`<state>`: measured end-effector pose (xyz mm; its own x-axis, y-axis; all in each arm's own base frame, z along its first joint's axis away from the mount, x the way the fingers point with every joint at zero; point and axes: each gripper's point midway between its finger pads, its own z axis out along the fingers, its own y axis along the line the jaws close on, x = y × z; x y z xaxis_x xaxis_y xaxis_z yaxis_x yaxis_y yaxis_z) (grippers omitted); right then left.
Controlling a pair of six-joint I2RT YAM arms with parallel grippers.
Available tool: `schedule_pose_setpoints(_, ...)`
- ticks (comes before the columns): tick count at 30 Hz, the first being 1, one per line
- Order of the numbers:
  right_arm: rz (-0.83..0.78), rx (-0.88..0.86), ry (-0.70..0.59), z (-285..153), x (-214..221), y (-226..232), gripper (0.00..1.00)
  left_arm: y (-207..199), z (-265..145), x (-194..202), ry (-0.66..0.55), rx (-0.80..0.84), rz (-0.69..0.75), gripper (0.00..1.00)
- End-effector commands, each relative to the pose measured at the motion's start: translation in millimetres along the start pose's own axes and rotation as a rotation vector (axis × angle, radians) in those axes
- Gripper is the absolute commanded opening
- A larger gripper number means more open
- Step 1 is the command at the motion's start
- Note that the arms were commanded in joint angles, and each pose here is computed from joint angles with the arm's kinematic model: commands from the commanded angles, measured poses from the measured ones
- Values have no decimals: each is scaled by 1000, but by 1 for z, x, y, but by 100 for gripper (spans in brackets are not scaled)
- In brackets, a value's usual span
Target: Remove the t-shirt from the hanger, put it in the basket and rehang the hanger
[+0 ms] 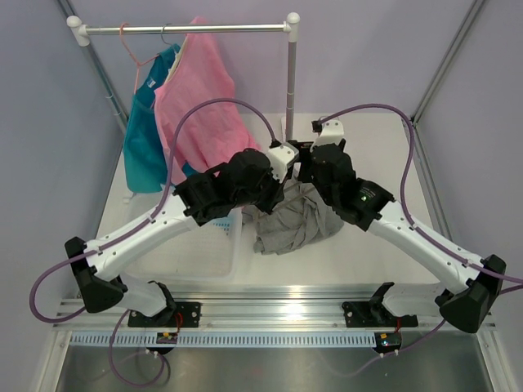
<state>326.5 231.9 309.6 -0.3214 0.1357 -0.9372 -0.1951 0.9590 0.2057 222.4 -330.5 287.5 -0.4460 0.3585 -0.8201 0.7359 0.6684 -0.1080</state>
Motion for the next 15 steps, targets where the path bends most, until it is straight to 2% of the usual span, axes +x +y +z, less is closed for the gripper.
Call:
schedule_pose_setpoints(1,48,-98,-75,-23,-27,10,100,-1,-24,-18,-112,17,-3,0)
schedule_pose_setpoints(6,-3,-180,-91,-45,-36,13,100,-9,-42,-9,-128,81,14,0)
schedule_pose_setpoints(10,-40,-328,-115,-76,-50,26,100,-9,-60,-6,-158,97,9,0)
schedule_pose_setpoints(15,-118,-457,-79,-101,-52,39,100,-26,-74,2,-157,205,24,0)
